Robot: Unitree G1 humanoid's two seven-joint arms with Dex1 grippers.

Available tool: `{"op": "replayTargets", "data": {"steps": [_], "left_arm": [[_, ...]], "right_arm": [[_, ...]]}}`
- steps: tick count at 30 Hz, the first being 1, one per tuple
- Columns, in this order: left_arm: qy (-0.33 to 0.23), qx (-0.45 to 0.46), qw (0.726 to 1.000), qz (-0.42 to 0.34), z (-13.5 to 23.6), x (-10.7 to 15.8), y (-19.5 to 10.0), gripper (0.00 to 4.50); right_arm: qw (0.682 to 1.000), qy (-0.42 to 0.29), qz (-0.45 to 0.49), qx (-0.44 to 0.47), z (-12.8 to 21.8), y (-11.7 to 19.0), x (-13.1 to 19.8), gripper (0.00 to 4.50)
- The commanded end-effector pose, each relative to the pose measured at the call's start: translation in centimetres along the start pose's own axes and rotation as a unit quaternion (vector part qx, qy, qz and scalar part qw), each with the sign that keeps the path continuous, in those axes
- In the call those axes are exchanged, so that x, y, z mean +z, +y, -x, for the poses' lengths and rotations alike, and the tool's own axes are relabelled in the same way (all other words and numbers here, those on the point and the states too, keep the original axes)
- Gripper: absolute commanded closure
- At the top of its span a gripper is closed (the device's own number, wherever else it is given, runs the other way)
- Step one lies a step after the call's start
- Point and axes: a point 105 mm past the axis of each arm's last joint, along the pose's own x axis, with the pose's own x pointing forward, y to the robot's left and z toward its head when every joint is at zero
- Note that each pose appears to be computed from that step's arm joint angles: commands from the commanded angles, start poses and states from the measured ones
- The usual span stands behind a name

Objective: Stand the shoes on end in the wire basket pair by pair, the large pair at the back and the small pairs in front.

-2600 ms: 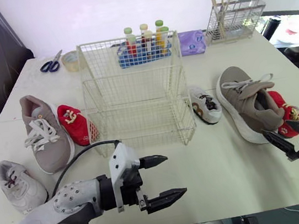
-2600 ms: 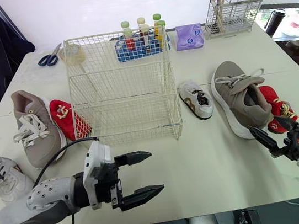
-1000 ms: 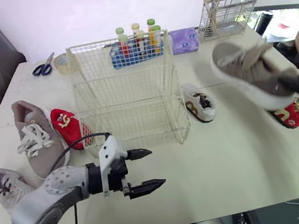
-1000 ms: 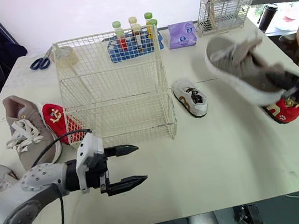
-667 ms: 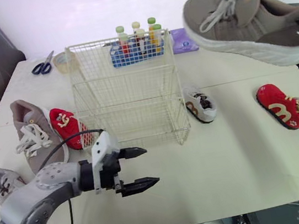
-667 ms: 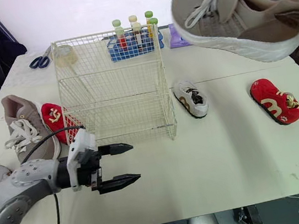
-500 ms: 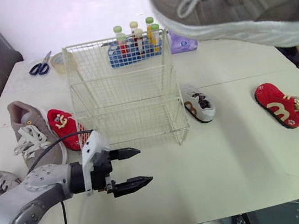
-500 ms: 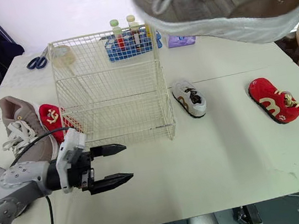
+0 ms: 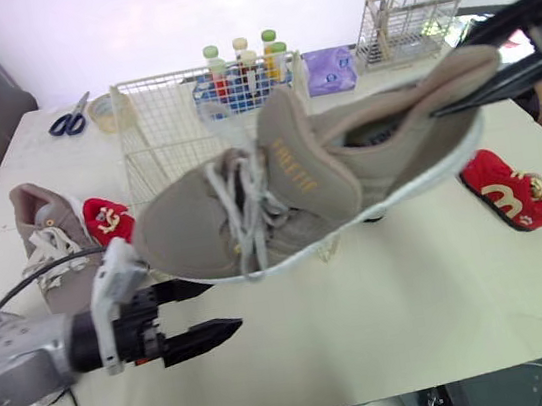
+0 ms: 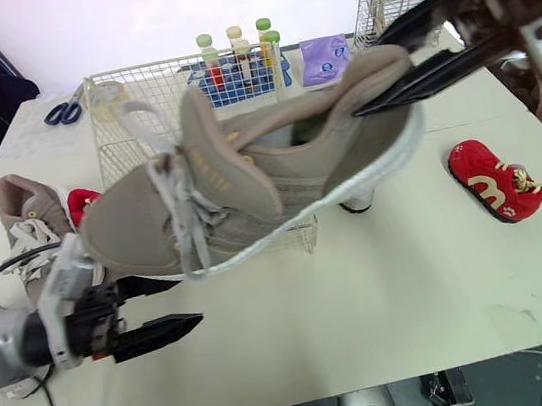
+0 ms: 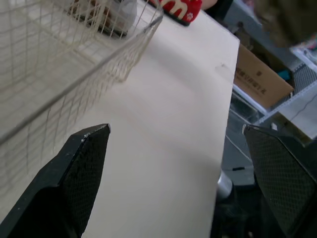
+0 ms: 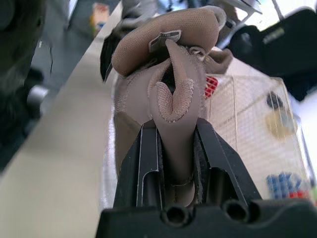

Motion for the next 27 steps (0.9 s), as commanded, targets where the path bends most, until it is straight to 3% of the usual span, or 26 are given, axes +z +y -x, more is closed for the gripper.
{"op": "replayTargets", "data": {"steps": [1,4,9,13,16,20,27], "left_arm": [[-0.013,-0.002,1.000,0.009,1.5,0.7,-1.4,0.00],[0.005,-0.004,0.999,0.052,3.6,-0.1,-2.5,0.00],[0.004,0.086,0.995,0.058,8.1,-0.6,-2.6,0.00],[-0.003,0.112,0.994,-0.018,11.4,3.5,-1.5,0.00],[0.033,0.071,0.994,-0.073,10.5,5.6,-1.7,0.00],[0.026,-0.005,0.993,-0.116,8.0,8.0,-2.1,0.00],[0.033,-0.193,0.980,-0.044,4.0,6.1,-4.1,0.00]], "right_arm": [[0.997,-0.016,0.061,0.046,-1.5,-0.2,0.6,3.97],[0.995,-0.016,0.081,0.062,-2.3,-0.9,0.1,3.97],[0.994,-0.044,0.083,0.051,-1.9,-2.0,0.5,3.97],[0.990,-0.064,0.076,0.097,-3.0,-0.6,1.4,3.97],[0.987,-0.075,0.070,0.120,-3.6,-0.1,1.7,3.97],[0.983,-0.085,0.071,0.145,-4.3,0.4,2.2,3.97],[0.979,-0.065,0.097,0.165,-5.0,0.4,2.4,3.97]]}}
